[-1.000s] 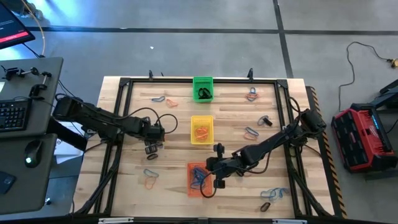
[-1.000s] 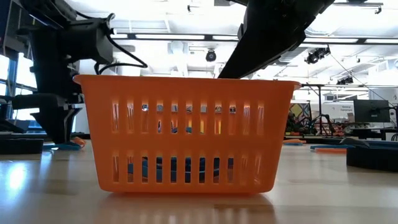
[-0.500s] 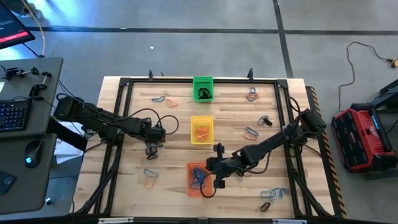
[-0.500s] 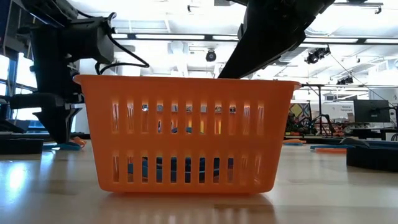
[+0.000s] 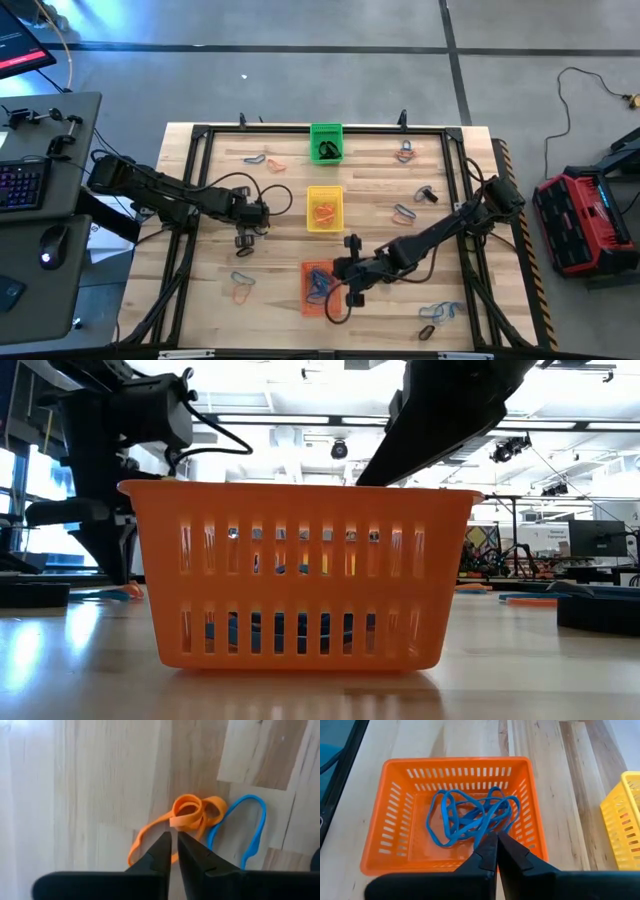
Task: Sort rubber bands into baskets
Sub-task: Put the orange rubber band into the yellow bin
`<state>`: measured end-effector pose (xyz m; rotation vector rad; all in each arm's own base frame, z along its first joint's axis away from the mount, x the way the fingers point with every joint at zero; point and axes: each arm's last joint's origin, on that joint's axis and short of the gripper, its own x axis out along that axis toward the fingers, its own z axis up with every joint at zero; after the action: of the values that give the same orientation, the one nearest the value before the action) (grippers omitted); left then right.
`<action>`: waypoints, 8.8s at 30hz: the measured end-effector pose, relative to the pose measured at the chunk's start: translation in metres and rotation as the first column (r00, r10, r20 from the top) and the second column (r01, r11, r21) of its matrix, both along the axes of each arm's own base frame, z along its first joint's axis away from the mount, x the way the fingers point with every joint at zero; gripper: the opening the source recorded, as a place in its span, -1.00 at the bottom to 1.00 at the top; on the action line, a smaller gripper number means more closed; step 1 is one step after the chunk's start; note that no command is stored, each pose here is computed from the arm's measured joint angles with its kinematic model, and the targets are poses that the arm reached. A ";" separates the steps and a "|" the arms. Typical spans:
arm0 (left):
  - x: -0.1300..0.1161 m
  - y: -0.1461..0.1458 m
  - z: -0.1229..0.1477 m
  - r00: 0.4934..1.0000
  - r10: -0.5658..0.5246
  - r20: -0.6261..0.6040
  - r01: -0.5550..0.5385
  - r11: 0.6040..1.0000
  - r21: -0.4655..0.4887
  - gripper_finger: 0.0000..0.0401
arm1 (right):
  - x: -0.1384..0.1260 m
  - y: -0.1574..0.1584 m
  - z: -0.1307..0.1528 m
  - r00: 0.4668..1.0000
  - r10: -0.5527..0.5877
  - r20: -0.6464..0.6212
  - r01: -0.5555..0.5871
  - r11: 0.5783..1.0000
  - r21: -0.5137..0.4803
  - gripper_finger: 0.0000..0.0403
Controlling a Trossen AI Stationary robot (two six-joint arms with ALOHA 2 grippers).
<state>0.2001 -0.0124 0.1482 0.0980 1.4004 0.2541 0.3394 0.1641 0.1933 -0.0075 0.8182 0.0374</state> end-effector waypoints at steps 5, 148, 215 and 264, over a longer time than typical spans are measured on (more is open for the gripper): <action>0.001 0.000 0.000 0.999 -0.032 0.001 0.032 0.999 -0.005 -0.64 | 0.000 0.000 0.000 1.000 0.000 0.000 0.000 1.000 0.000 -1.00; 0.058 -0.011 0.140 0.712 0.090 0.696 0.038 0.985 -0.167 -1.00 | 0.075 -0.106 -0.009 0.875 -0.253 0.412 0.348 0.921 -0.175 -0.95; 0.015 0.005 0.030 0.901 0.240 0.361 -0.235 0.970 -0.059 -1.00 | 0.065 -0.076 -0.010 0.908 -0.202 0.367 0.275 0.948 -0.158 -1.00; 0.030 -0.019 0.018 0.679 0.030 0.734 0.114 0.983 -0.145 -0.31 | 0.038 -0.162 -0.004 0.891 -0.454 -0.019 0.454 0.891 0.020 -1.00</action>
<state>0.2300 -0.0311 0.1667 -0.1192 0.5943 0.1001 0.3770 0.0024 0.1896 0.2085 0.8166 -0.3972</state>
